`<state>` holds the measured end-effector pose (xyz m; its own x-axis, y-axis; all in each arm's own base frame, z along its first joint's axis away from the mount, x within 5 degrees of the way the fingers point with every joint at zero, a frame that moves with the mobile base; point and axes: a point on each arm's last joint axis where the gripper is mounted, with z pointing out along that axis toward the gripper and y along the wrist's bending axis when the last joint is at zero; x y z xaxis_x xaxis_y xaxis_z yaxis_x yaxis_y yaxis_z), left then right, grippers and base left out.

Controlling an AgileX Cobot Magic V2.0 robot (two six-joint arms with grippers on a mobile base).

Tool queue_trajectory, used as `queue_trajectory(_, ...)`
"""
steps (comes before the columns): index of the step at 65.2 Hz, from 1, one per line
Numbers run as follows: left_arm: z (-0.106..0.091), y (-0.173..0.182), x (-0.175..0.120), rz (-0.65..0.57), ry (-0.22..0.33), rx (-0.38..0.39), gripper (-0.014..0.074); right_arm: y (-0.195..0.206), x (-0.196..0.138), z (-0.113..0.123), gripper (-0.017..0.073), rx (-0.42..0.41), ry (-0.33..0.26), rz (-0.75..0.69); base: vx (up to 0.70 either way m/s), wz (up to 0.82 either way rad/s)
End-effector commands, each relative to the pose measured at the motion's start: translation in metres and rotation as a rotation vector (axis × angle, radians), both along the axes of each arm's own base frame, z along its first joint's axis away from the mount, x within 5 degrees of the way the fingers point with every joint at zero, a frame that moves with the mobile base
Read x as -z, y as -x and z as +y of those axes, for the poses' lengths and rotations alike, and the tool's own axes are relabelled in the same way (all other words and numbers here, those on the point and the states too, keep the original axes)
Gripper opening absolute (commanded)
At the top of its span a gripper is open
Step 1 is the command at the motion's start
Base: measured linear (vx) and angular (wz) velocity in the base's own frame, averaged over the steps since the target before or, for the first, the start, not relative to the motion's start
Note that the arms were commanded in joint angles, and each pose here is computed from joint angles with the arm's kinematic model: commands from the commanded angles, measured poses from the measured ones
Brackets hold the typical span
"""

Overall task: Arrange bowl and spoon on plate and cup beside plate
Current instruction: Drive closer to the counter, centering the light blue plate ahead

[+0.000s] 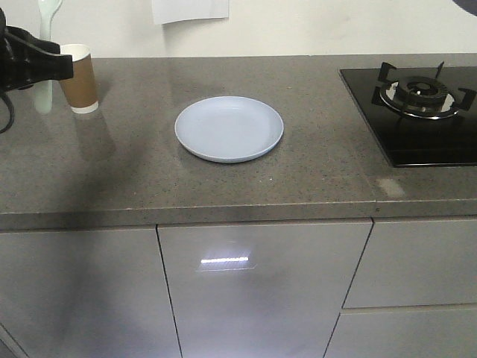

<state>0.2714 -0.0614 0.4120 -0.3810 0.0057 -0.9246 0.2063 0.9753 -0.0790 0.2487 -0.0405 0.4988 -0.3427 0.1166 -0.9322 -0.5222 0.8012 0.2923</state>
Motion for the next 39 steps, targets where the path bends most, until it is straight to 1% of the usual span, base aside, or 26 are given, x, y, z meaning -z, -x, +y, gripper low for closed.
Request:
queue_trajectory(1, 0.0000, 0.0075, -0.0226, -0.116, 0.041, 0.002, -0.0006, 0.0143, -0.0174, 0.0095, -0.0005, -0.045, -0.020, -0.072, 0.02, -0.04)
queue_trajectory(39, 0.0000, 0.0075, -0.0226, -0.116, 0.041, 0.002, -0.0006, 0.0143, -0.0174, 0.0095, -0.0005, -0.045, -0.020, -0.072, 0.02, -0.01)
